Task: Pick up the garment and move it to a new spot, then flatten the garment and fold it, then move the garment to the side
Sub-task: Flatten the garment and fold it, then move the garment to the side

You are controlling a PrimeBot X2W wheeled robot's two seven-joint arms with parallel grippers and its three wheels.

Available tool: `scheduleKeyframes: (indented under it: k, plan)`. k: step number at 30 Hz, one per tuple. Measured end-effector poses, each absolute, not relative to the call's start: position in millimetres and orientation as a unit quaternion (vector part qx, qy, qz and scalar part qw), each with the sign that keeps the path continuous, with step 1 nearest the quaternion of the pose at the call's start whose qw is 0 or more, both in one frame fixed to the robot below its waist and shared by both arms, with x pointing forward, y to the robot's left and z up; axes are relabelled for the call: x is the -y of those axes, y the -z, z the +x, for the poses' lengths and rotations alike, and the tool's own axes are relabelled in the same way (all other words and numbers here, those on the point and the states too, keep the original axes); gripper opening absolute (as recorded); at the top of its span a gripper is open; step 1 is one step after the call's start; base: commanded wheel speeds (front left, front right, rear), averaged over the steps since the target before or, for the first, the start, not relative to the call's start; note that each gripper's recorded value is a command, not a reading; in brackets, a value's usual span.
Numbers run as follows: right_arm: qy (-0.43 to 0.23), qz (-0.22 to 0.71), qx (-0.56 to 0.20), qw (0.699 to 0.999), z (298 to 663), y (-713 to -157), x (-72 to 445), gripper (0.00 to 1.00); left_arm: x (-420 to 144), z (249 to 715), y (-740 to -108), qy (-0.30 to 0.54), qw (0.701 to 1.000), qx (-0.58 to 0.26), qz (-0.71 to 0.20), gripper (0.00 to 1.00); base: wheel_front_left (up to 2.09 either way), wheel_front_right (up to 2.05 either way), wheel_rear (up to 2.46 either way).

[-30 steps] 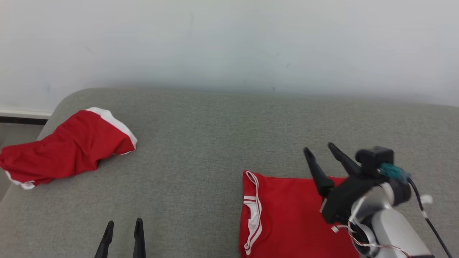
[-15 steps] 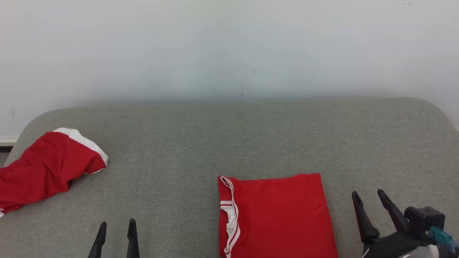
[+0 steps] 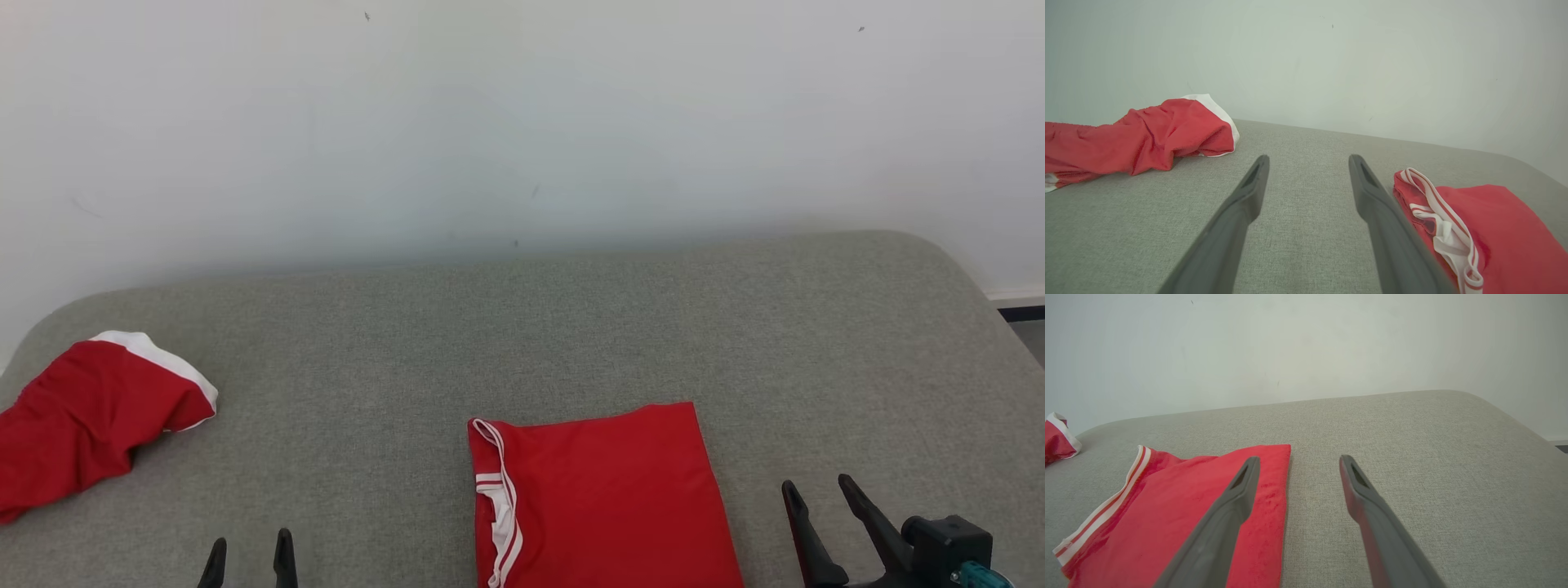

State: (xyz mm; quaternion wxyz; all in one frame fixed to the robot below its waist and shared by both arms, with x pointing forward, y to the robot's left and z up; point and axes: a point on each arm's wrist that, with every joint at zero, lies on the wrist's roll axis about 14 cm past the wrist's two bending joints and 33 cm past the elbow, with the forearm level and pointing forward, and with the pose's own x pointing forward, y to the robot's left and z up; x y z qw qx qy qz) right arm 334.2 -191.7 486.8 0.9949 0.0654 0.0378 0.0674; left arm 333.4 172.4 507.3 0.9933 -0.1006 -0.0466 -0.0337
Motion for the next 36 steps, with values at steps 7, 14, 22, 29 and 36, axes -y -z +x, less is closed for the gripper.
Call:
scheduleKeyframes:
  k: [7, 14, 22, 29, 36]
  plan:
    - [-0.079, 0.070, -0.042, 0.993, 334, -485, 183, 1.00, -178, 325, -496, 0.025, 0.994, 0.031, -0.101, 1.00, 0.00, 0.00, 0.00]
    - [-0.080, 0.069, -0.049, 0.993, 335, -482, 182, 1.00, -180, 325, -495, 0.022, 0.994, 0.030, -0.101, 1.00, 0.00, 0.00, 0.00]
    - [-0.076, 0.070, -0.054, 0.993, 337, -480, 186, 1.00, -179, 326, -495, 0.023, 0.994, 0.029, -0.102, 1.00, 0.00, 0.00, 0.00]
    - [-0.080, 0.066, -0.060, 0.993, 340, -479, 183, 1.00, -179, 325, -494, 0.023, 0.994, 0.028, -0.102, 1.00, 0.00, 0.00, 0.00]
    - [-0.087, 0.060, -0.070, 0.992, 353, -485, 181, 1.00, -183, 322, -494, 0.017, 0.994, 0.029, -0.104, 1.00, 0.00, 0.00, 0.00]
